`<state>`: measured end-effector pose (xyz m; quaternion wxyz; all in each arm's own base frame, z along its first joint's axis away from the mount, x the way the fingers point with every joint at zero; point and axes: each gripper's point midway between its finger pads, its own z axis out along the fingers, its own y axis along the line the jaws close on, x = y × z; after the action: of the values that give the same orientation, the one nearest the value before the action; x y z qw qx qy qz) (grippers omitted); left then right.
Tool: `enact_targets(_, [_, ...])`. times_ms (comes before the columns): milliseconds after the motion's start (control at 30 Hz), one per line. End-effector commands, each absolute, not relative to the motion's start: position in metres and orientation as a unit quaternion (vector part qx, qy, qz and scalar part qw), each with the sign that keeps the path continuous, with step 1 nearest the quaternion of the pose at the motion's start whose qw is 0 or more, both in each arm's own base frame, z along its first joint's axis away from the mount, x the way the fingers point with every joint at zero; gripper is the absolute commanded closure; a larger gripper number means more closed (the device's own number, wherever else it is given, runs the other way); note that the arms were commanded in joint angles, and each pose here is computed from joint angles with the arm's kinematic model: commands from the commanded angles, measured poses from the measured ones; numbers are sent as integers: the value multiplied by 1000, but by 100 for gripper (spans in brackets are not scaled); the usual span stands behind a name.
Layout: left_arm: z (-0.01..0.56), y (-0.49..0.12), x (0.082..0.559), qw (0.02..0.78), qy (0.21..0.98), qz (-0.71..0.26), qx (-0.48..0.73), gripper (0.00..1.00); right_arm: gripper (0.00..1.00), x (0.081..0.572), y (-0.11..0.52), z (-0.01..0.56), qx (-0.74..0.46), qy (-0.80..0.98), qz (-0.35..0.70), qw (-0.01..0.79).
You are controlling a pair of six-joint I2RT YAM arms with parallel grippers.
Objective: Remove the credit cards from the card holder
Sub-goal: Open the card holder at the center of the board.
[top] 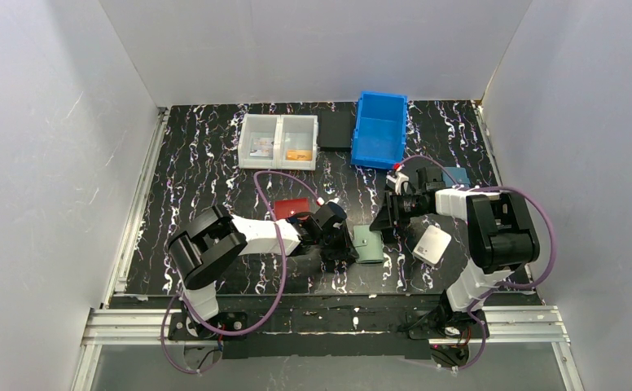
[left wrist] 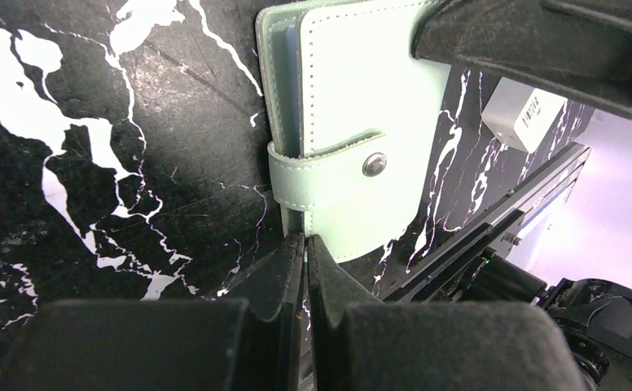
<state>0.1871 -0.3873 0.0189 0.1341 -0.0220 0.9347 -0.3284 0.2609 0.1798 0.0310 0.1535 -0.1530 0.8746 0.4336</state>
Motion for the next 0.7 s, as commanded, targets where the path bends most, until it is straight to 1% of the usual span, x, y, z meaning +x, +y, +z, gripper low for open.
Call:
enact_targets(0, [-36,-326,191,153,968,-194,-40,100,75,235,180,18,-139,883,439,96])
enact_targets(100, [-23,-328,193,165,964,-207,-32,100,94,242,183,31,-148,873,452,114])
enact_targets(133, [-16,-329,194,171,961,-214,-29,96,98,245,183,37,-149,869,456,124])
enact_targets(267, [21,-333,192,195,946,-260,-4,65,99,256,177,64,-158,850,470,177])
enact_targets(367, [51,-333,189,218,931,-293,16,50,99,258,177,83,-176,837,471,215])
enact_targets(467, [72,-337,188,237,919,-314,36,47,99,257,178,95,-188,827,474,236])
enact_targets(667, [96,-365,190,254,905,-330,86,45,99,256,180,103,-192,819,483,243])
